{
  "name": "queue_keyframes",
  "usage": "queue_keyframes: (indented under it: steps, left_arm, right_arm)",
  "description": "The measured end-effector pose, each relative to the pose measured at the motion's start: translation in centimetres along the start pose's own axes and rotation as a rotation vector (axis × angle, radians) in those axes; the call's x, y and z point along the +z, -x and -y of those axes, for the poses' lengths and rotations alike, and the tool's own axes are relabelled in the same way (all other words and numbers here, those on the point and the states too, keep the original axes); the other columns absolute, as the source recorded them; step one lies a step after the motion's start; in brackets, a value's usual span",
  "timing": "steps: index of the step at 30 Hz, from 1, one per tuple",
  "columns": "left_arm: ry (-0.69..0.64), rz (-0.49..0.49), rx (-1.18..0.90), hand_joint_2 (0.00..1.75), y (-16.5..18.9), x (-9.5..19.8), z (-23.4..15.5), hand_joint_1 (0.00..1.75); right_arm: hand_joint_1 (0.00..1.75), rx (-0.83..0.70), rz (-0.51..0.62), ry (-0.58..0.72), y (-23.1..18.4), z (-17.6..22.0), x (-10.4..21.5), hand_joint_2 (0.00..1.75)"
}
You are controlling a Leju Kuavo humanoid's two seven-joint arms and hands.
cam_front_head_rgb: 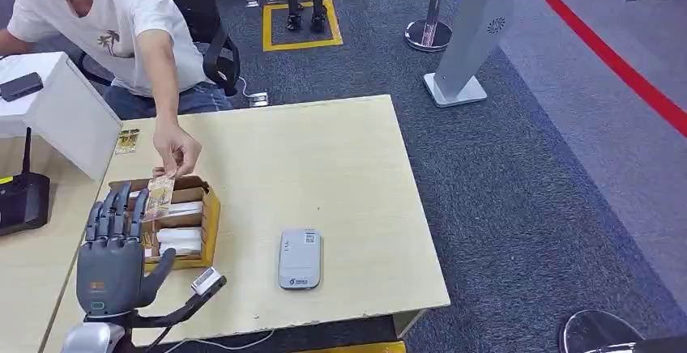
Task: Pass the card to the sensor for recognition and then transmit it.
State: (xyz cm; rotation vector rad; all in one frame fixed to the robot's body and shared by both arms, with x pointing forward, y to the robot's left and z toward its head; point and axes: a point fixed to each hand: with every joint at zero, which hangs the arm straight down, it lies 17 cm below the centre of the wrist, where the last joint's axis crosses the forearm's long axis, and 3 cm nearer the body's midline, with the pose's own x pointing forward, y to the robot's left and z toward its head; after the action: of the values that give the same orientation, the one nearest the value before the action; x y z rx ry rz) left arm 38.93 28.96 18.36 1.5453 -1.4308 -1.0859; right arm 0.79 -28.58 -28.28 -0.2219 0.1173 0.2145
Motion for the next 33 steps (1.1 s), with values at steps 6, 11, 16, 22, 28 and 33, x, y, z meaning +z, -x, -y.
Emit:
queue_keyframes:
  steps: [6,11,16,22,28,33]
  left_arm:
    - [0.051,-0.022,-0.099,1.75,2.6,-1.3,1.7,0.0]
    - [0.071,-0.028,-0.14,1.75,3.6,-2.1,2.4,0.0]
    - [0.088,-0.019,-0.173,1.75,4.0,-3.1,3.0,0.0]
    - [0.083,-0.033,-0.19,1.75,4.5,-3.7,3.1,0.0]
    - [0.074,-0.022,-0.218,1.75,4.8,-5.6,2.0,1.75]
    - [0.04,0.028,-0.182,1.75,3.3,-5.3,1.9,1.75]
  right_arm:
    - [0.0,0.002,0.0,0.002,0.0,0.1,0.0,1.75]
    - [0.0,0.005,0.0,0.004,0.0,0.1,0.0,1.75]
    - [0.0,0.008,-0.001,0.005,0.1,0.2,0.0,1.75]
    - [0.0,0.007,0.024,0.006,-0.4,0.2,0.0,1.75]
    - [0.0,-0.007,0.067,0.016,-1.7,0.5,0.1,1.75]
    - [0.0,0.01,0.005,0.003,-0.2,0.2,0.0,1.75]
